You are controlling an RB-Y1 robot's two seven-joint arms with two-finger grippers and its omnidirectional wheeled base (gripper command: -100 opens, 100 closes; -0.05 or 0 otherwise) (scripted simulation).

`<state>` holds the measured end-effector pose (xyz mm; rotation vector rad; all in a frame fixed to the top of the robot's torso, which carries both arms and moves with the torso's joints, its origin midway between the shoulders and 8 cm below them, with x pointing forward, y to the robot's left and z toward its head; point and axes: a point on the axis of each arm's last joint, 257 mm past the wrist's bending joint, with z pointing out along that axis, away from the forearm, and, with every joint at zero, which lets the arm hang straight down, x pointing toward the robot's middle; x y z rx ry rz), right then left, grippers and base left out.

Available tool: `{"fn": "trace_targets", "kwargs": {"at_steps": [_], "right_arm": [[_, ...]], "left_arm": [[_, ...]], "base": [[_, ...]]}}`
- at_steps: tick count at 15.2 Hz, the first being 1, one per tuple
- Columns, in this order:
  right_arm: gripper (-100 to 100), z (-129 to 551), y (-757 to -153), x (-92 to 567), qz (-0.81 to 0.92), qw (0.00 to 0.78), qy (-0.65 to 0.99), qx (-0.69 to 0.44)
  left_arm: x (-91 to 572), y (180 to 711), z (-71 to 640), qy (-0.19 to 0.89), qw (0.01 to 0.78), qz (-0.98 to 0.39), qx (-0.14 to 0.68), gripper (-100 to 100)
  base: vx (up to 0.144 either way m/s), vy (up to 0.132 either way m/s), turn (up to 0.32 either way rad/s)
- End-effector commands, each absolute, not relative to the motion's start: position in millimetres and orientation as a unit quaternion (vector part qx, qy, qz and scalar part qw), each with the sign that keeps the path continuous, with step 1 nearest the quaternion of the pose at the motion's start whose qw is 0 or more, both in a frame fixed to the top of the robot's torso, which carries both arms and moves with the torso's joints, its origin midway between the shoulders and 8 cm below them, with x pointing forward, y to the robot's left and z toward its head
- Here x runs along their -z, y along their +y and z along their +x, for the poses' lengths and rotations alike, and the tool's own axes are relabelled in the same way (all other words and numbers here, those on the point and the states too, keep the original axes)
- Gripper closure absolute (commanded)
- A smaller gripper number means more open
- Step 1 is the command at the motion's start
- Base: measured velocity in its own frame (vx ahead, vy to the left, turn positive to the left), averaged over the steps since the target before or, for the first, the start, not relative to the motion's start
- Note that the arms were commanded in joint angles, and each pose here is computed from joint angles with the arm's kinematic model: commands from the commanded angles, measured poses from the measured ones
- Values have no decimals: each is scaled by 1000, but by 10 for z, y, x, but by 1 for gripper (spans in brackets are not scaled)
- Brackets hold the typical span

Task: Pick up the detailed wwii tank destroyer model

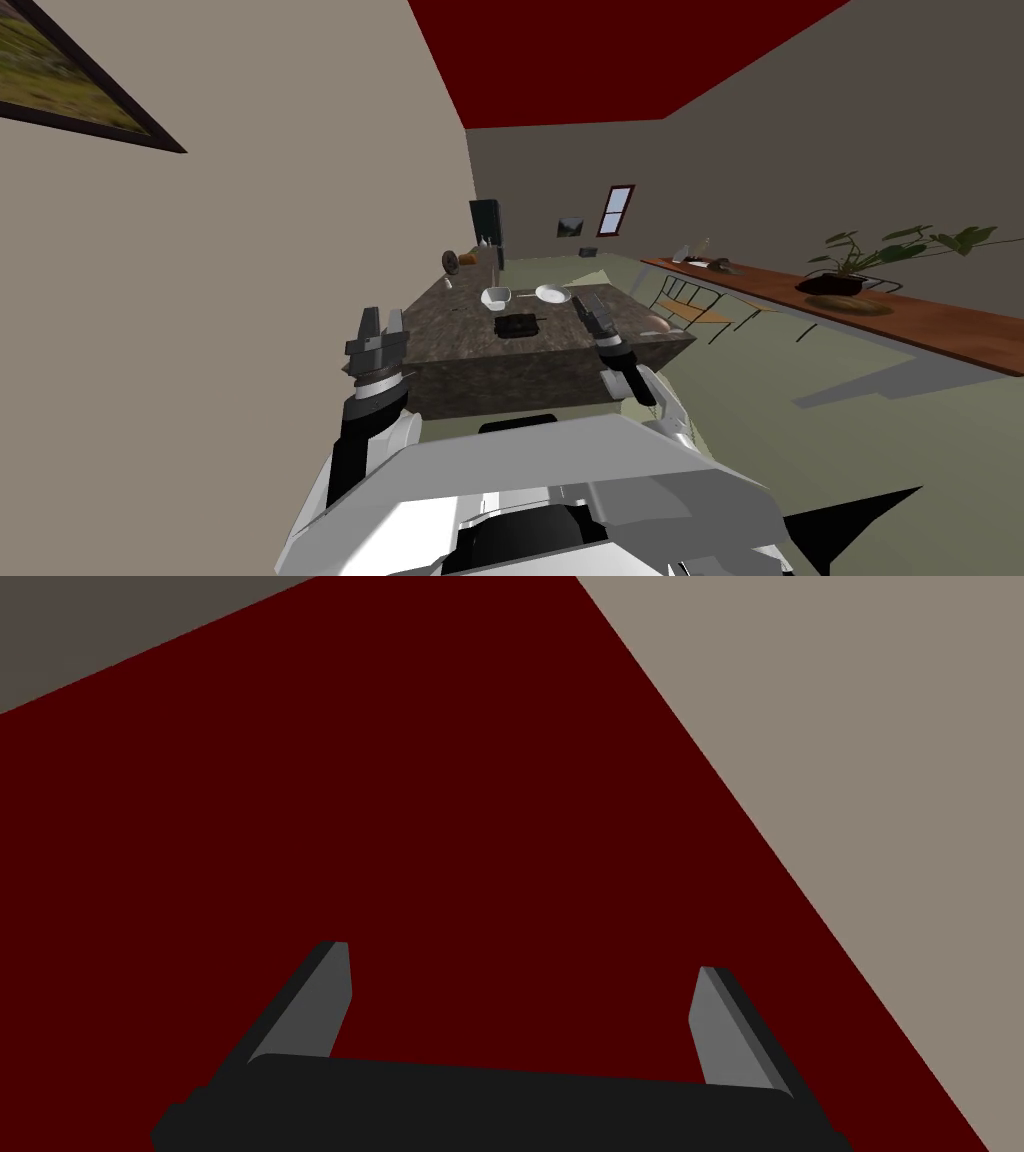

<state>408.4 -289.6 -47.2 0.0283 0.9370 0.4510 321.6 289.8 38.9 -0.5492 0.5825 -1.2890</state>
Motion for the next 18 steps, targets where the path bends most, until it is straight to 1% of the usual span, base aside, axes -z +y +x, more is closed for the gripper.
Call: {"fn": "trace_targets", "kwargs": {"at_steps": [1,18], "right_arm": [[-100,4113,-2899,491,1,871,451,-194],[-100,4514,-3028,966,-126,863,489,3]], "left_arm": [[-389,2898,3216,264,726,-249,584,0],[-389,2898,3216,264,726,-249,584,0]], "base": [[-7,27,-27],[-4,31,-31]]}}
